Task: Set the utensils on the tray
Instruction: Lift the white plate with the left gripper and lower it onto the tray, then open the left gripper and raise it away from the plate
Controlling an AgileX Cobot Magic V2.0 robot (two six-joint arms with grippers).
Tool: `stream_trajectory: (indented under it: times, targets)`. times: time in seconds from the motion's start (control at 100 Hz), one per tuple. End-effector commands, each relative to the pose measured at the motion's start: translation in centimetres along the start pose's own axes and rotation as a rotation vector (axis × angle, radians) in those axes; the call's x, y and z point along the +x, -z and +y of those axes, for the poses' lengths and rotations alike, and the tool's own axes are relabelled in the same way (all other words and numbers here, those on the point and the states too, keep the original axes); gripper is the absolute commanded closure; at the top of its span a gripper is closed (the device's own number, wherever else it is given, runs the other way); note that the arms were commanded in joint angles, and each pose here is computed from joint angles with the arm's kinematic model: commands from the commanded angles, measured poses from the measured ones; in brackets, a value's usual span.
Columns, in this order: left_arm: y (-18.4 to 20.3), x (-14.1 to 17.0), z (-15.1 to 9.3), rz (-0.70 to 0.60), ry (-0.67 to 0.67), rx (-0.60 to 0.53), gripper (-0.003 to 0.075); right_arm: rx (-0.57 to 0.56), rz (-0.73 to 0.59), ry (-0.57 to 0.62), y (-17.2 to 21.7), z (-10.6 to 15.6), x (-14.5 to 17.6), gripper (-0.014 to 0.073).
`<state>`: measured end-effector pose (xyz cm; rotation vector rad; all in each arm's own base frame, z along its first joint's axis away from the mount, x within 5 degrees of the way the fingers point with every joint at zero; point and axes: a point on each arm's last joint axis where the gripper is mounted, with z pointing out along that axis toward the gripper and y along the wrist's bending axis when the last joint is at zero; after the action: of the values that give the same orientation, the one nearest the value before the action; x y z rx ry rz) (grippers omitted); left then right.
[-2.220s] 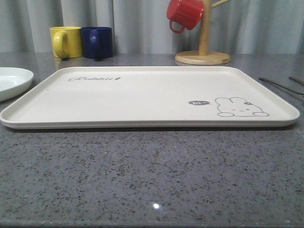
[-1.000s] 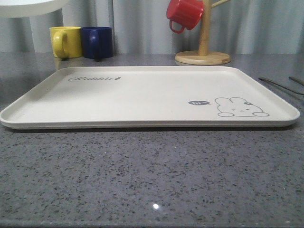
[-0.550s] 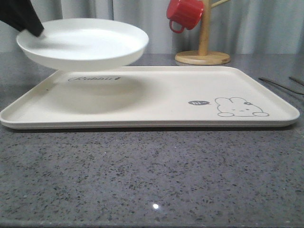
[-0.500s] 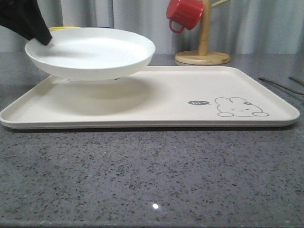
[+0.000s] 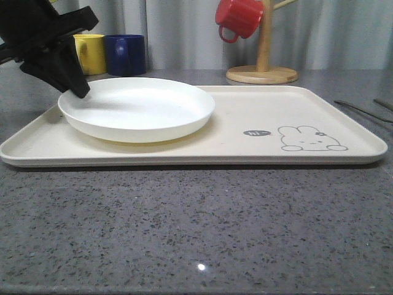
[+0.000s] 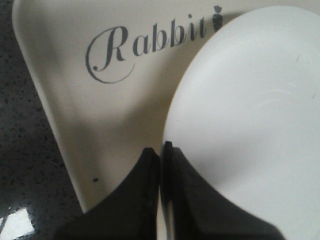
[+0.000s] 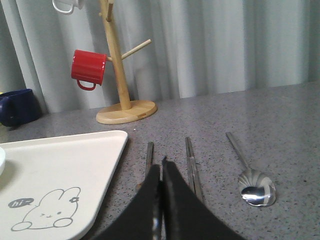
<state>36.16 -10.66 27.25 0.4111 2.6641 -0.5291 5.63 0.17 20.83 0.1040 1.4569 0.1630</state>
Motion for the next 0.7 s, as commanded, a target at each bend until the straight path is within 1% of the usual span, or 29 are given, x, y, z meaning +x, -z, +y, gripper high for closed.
stream_trajectory:
  times: [0.0, 0.05, 0.1, 0.17, 0.29, 0.36, 0.41, 0.51, 0.69]
  targets:
    - [2.4, -1.1, -1.3, -0.106, -0.009, 0.024, 0.0734, -0.018, -0.092, 0.015, 0.0, 0.3, -1.3, 0.0663]
    - [2.4, -1.1, -1.3, -0.104, -0.013, 0.018, 0.0718, -0.018, -0.092, 0.015, 0.0, 0.3, -1.3, 0.0663]
    - [2.4, -1.1, -1.3, -0.104, -0.013, 0.018, 0.0680, -0.018, -0.092, 0.015, 0.0, 0.3, -1.3, 0.0663]
    - [2.4, -1.1, -1.2, -0.103, -0.017, 0.012, 0.0596, -0.018, -0.092, 0.015, 0.0, 0.3, -1.3, 0.0663]
    - [2.4, -1.1, -1.2, -0.102, -0.037, 0.010, 0.0416, -0.018, -0.092, 0.015, 0.0, 0.3, -1.3, 0.0663]
    - [2.4, -1.1, -1.2, -0.106, -0.045, 0.008, 0.0349, -0.018, -0.092, 0.015, 0.0, 0.3, -1.3, 0.0663]
    - [2.4, -1.2, -1.2, -0.117, -0.049, 0.004, 0.0333, -0.018, -0.092, 0.015, 0.0, 0.3, -1.3, 0.0663]
    - [3.2, -1.5, -1.3, -0.171, -0.054, -0.008, 0.0332, -0.018, -0.092, 0.015, 0.0, 0.3, -1.3, 0.0663]
    - [6.7, -2.0, -2.2, -0.344, -0.078, -0.040, 0.0333, -0.018, -0.092, 0.015, 0.0, 0.3, -1.3, 0.0663]
